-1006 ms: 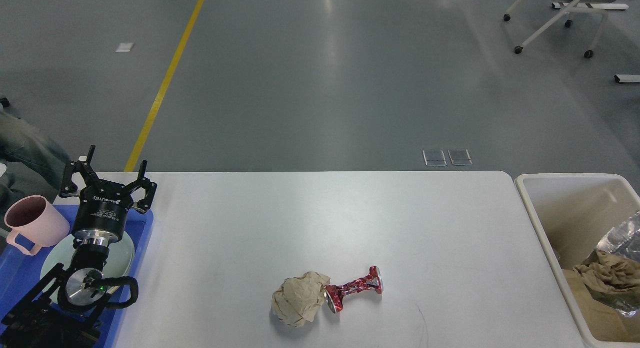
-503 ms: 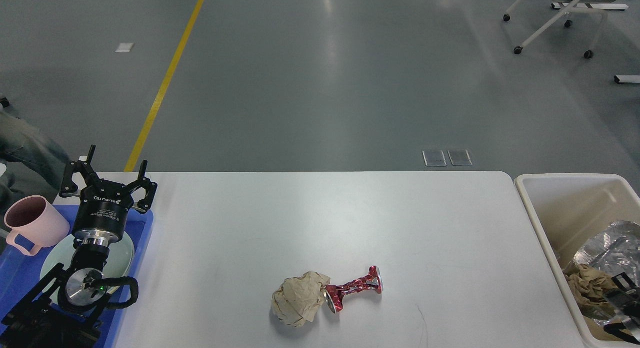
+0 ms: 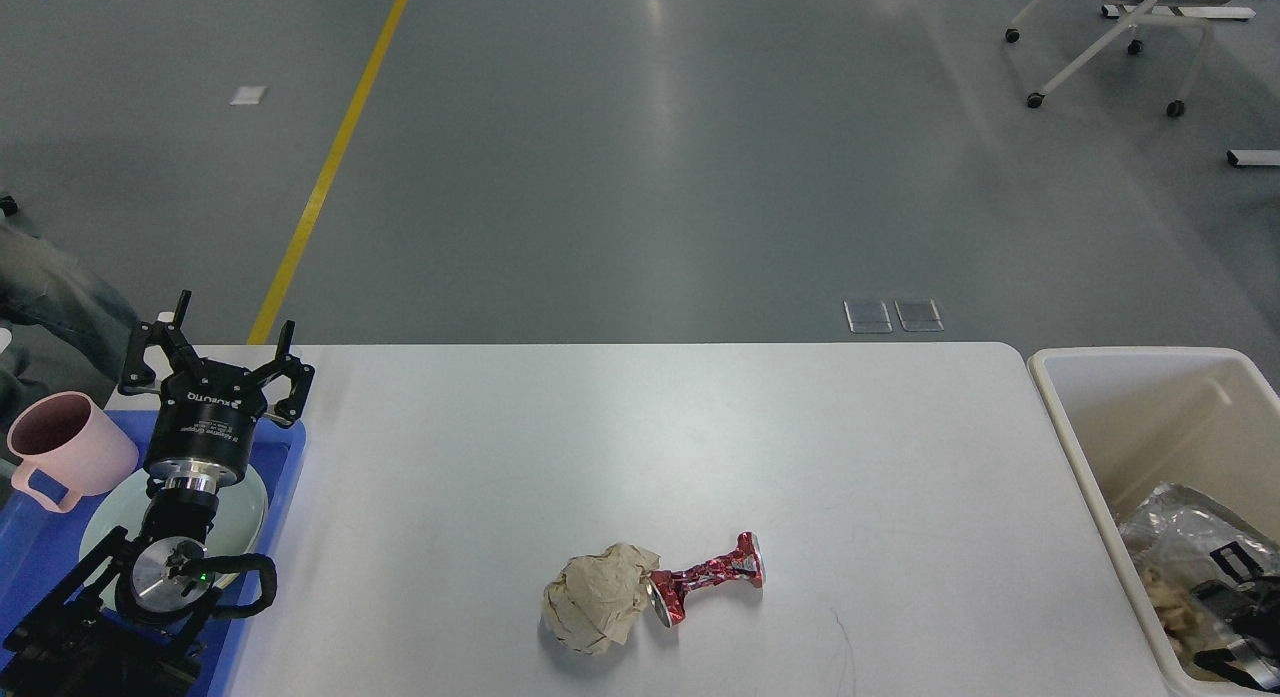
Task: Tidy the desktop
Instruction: 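Lower the foil into the white bin and open the right gripper, then raise the right gripper out of the bin toward the beige napkin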
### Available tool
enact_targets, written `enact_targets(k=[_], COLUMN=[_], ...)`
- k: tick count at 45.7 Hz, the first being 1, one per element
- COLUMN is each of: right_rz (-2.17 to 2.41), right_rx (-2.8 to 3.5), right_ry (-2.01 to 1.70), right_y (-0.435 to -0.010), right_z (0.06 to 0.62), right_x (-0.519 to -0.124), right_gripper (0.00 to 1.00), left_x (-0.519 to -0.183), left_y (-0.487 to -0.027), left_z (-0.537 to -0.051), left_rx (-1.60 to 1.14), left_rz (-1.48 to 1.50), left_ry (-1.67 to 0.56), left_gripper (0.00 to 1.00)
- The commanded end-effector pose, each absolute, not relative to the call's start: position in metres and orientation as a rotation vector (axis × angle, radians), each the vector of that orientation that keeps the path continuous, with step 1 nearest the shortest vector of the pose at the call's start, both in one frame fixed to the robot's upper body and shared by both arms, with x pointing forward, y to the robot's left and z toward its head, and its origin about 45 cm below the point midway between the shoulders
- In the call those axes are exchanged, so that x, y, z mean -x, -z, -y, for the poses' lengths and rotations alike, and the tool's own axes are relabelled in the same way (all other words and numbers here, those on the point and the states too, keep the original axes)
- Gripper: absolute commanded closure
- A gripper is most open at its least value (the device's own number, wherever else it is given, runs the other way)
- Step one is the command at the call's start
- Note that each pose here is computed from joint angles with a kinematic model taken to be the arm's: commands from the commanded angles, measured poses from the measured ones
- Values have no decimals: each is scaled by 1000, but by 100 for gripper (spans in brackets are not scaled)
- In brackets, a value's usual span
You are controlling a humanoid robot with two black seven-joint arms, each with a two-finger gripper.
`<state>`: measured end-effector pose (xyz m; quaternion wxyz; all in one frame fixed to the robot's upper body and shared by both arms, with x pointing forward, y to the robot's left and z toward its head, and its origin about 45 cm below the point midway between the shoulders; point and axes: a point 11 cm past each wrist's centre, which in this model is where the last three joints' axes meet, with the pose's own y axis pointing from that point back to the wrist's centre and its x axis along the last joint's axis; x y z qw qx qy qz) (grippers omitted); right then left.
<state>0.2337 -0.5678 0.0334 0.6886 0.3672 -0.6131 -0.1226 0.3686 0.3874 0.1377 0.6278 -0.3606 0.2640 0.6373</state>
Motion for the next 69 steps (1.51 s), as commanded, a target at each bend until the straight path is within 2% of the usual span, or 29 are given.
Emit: enact_targets(k=[1, 9, 13, 21, 27, 37, 44, 58, 69], right_rz=[1368, 1369, 1343, 1087, 846, 587, 465, 116, 147], right_rx=[-819, -838, -876, -1024, -1148, -1251, -1345, -1411, -1416], right_ry=[268, 264, 266, 175, 167, 117, 97, 28, -20], right_y=[-35, -39, -44, -83, -119, -211, -254, -346, -401], right_z=[569, 567, 560, 551, 535, 493, 453, 321, 260], right_x=[-233, -243, -255, -286, -298, -359, -376, -356, -334], right_gripper=[12, 1, 0, 0, 0, 0, 0, 0, 0], left_x=[-369, -369, -369, -368, -369, -369, -369, -369, -368], left_y=[-138, -138, -138, -137, -138, -138, -138, -138, -137], left_z=[-387, -387, -387, -387, -387, -387, -388, -387, -387], left_rx=[827, 827, 827, 825, 826, 826, 825, 826, 826], left_rz=[-605, -605, -605, -607, -606, -606, -604, -606, -606], left_ry=[-1460, -1460, -1460, -1461, -1460, -1460, -1460, -1460, -1461], left_gripper=[4, 4, 4, 4, 4, 4, 4, 4, 4])
